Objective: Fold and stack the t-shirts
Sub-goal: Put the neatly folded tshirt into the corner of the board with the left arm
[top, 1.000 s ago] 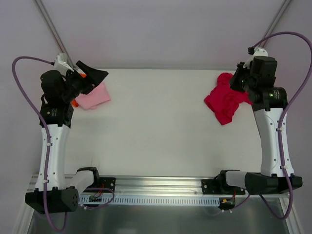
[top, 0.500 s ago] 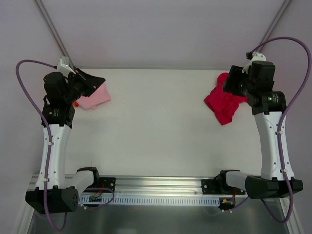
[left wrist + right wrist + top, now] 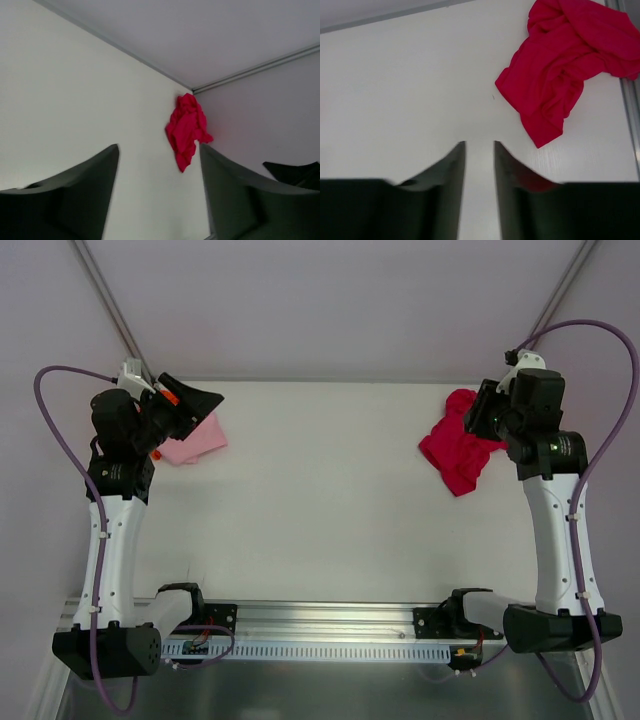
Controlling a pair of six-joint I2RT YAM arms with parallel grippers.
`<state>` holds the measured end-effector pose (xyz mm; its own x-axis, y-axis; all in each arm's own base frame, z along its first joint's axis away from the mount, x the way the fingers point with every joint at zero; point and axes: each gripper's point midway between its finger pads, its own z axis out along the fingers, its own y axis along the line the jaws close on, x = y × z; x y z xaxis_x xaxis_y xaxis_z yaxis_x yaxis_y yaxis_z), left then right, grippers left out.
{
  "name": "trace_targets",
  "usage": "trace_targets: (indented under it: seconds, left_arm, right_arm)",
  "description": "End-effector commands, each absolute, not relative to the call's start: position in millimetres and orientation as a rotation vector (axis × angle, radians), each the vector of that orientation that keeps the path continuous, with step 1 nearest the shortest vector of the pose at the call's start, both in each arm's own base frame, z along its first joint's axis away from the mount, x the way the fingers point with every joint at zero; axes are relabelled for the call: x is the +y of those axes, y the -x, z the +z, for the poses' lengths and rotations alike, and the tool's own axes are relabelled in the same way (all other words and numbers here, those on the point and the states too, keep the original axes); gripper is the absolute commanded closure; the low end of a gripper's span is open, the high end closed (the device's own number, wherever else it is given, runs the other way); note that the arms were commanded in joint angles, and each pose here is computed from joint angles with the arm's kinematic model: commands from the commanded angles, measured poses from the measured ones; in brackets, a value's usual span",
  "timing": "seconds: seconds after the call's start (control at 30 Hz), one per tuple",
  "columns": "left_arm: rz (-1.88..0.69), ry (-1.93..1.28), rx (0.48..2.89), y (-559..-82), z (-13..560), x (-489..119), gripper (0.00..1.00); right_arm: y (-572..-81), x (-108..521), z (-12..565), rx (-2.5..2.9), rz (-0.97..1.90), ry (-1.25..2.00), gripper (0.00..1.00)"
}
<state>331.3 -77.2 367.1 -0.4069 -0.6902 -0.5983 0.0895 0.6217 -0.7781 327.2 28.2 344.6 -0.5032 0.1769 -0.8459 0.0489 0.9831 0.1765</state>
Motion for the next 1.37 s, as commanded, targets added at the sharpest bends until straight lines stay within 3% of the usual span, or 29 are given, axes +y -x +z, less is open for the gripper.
trace_targets:
  seconds: [0.0, 0.03, 0.07, 0.1, 0.53, 0.6, 0.67, 0.7, 0.73, 0.77, 0.8, 0.83, 1.33]
  left_arm:
    - [-0.955, 0.471, 1.759, -326, 378, -78, 0.22]
    - [-0.956, 0.474, 1.755, -326, 379, -78, 0.06]
    - [-0.962, 0.467, 1.756, -325, 379, -79, 0.01]
    - [-0.965, 0.466, 1.754, -325, 380, -79, 0.01]
    - [-0.986, 0.483, 1.765, -324, 374, -81, 0.01]
    - [-0.995, 0.481, 1.766, -326, 373, -82, 0.01]
    - [-0.998, 0.487, 1.778, -326, 370, -83, 0.01]
    - [-0.998, 0.484, 1.778, -326, 370, -83, 0.01]
    - [-0.998, 0.485, 1.779, -326, 369, -83, 0.01]
    - [-0.997, 0.485, 1.781, -326, 368, -83, 0.01]
    - [-0.996, 0.483, 1.781, -326, 368, -83, 0.01]
    - [-0.998, 0.484, 1.783, -327, 367, -83, 0.01]
    - [-1.022, 0.478, 1.796, -335, 366, -86, 0.01]
  right_arm:
    - [-322, 31, 366, 2.013, 0.18, -0.139, 0.52]
    - [-322, 31, 365, 2.019, 0.18, -0.14, 0.27]
    - [-323, 31, 365, 2.015, 0.181, -0.141, 0.02]
    - [-323, 31, 364, 2.016, 0.185, -0.143, 0.0]
    - [-319, 36, 363, 2.008, 0.217, -0.144, 0.01]
    - [-320, 36, 361, 2.013, 0.217, -0.14, 0.14]
    - [-320, 38, 360, 2.019, 0.228, -0.136, 0.15]
    - [-320, 39, 359, 2.021, 0.232, -0.13, 0.48]
    - [-321, 39, 358, 2.024, 0.235, -0.134, 0.51]
    - [-321, 39, 358, 2.025, 0.236, -0.141, 0.43]
    - [-322, 39, 357, 2.043, 0.236, -0.146, 0.14]
    - [-323, 40, 355, 2.052, 0.239, -0.149, 0.02]
    - [-330, 28, 360, 2.059, 0.14, -0.236, 0.0]
